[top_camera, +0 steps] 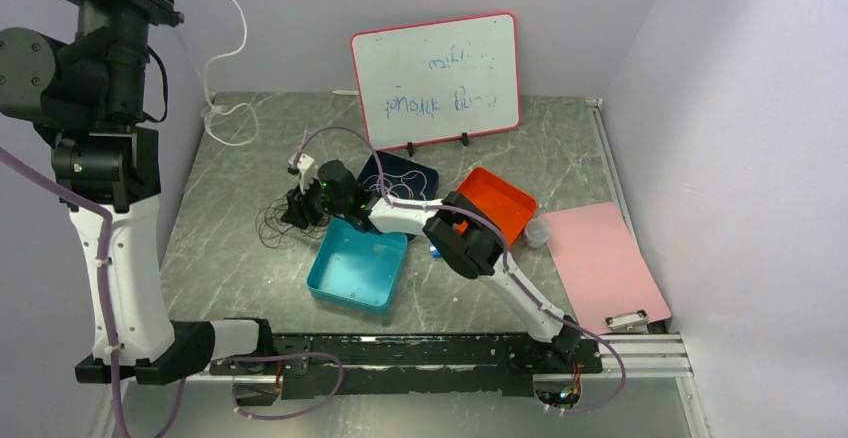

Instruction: Untangle the cables

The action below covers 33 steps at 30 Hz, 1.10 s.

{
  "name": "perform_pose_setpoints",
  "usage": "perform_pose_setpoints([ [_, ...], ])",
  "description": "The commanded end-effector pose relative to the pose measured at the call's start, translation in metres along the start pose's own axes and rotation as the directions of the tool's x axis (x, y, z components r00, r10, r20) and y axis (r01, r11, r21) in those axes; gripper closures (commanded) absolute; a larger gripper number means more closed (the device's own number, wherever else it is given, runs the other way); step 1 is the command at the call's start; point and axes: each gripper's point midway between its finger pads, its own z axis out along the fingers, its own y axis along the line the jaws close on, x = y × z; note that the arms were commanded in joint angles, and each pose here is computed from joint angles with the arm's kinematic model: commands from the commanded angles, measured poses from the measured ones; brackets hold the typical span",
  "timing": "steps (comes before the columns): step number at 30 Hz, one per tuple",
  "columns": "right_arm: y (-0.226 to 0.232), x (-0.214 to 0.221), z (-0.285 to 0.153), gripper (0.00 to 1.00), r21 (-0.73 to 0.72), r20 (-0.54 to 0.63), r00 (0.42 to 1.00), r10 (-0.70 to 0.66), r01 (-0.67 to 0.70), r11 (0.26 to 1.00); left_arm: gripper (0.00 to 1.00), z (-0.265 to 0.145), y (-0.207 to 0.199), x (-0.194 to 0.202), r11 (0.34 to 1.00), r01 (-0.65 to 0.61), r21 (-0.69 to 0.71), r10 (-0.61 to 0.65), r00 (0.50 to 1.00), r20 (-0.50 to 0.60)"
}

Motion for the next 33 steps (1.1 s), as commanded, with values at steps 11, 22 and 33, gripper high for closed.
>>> perform_pose_setpoints([
  [11, 0.016, -0.006, -0.018, 0.43, 0.004, 0.002, 0.999, -0.035, 0.035, 0.999, 0.93, 0.015, 0.004, -0.058, 0.997, -0.075, -0.024, 0.079, 0.974, 0.213],
  [22, 0.032, -0.101, -0.098, 0.29, 0.070, 0.139, 0.986, -0.094, 0.085, 0.994, 0.93, 0.008, 0.012, -0.015, 0.995, -0.085, -0.047, 0.090, 0.990, 0.110],
  [33, 0.029, -0.132, -0.167, 0.26, 0.174, 0.204, 0.977, -0.063, 0.027, 0.984, 0.93, 0.008, 0.012, 0.013, 0.997, -0.066, -0.032, 0.067, 0.997, 0.043],
])
